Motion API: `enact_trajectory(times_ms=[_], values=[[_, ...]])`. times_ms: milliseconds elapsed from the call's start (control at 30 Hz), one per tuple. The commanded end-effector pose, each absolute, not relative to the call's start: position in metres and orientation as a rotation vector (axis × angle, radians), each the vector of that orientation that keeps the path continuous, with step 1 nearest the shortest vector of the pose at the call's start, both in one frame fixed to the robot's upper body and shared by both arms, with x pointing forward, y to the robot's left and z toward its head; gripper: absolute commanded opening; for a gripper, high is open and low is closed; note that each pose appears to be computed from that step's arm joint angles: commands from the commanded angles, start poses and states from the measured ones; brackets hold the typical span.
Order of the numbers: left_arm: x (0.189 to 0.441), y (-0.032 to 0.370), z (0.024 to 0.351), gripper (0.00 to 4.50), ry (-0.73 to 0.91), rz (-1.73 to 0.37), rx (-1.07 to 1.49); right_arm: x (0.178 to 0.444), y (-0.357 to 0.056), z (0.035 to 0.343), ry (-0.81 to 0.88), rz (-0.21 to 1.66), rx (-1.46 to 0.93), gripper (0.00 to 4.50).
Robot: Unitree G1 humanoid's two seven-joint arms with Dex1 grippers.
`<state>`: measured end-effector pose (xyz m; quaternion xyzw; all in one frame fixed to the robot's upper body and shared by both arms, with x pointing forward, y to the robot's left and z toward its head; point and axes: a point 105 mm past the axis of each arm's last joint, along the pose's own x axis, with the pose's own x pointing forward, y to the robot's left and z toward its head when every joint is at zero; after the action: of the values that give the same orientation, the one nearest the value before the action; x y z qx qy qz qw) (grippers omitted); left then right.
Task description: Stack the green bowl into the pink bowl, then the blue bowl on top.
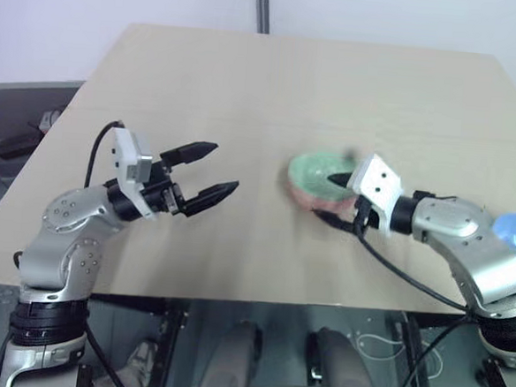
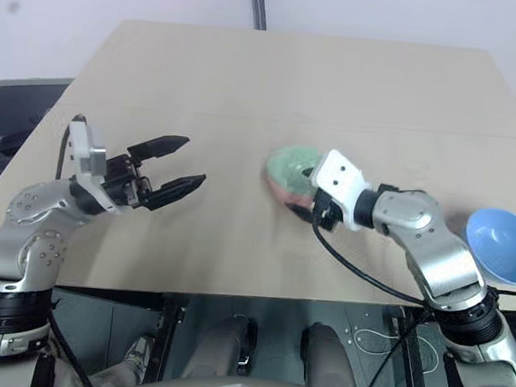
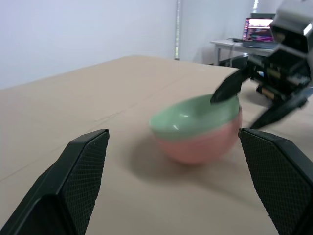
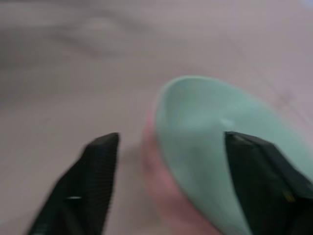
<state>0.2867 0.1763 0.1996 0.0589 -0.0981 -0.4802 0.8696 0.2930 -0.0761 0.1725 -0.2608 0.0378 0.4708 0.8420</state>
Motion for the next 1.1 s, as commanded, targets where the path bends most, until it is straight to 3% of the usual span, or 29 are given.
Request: enact_trajectory(times_ms=[33, 167, 333, 467, 533, 767, 867, 1100], values=[[0.288, 0.170, 0.206, 4.50, -0.246, -1.027, 0.147, 0.294, -0.087, 0.206, -0.040, 0.873, -0.549, 4.48], [0.290, 0.162, 0.204, 4.50, -0.251, -1.064, 0.138, 0.285, -0.115, 0.226, -0.052, 0.775, -0.496, 4.48], [0.292, 0.157, 0.201, 4.50, -0.246, -1.098, 0.141, 0.276, -0.179, 0.223, 0.069, 0.480, -0.508, 4.48], [0.296, 0.152, 0.200, 4.50, -0.241, -1.125, 0.128, 0.262, -0.257, 0.197, 0.246, 0.084, -0.512, 4.48], [0.297, 0.150, 0.199, 4.50, -0.233, -1.144, 0.121, 0.255, -0.278, 0.186, 0.297, -0.037, -0.518, 4.48], [0.298, 0.149, 0.201, 4.50, -0.234, -1.157, 0.125, 0.245, -0.297, 0.140, 0.431, -0.125, -0.413, 4.48], [0.298, 0.151, 0.202, 4.50, -0.236, -1.147, 0.130, 0.245, -0.305, 0.130, 0.454, -0.139, -0.357, 3.72], [0.294, 0.153, 0.201, 4.50, -0.233, -1.128, 0.133, 0.256, -0.311, 0.137, 0.427, -0.129, -0.394, 0.70]])
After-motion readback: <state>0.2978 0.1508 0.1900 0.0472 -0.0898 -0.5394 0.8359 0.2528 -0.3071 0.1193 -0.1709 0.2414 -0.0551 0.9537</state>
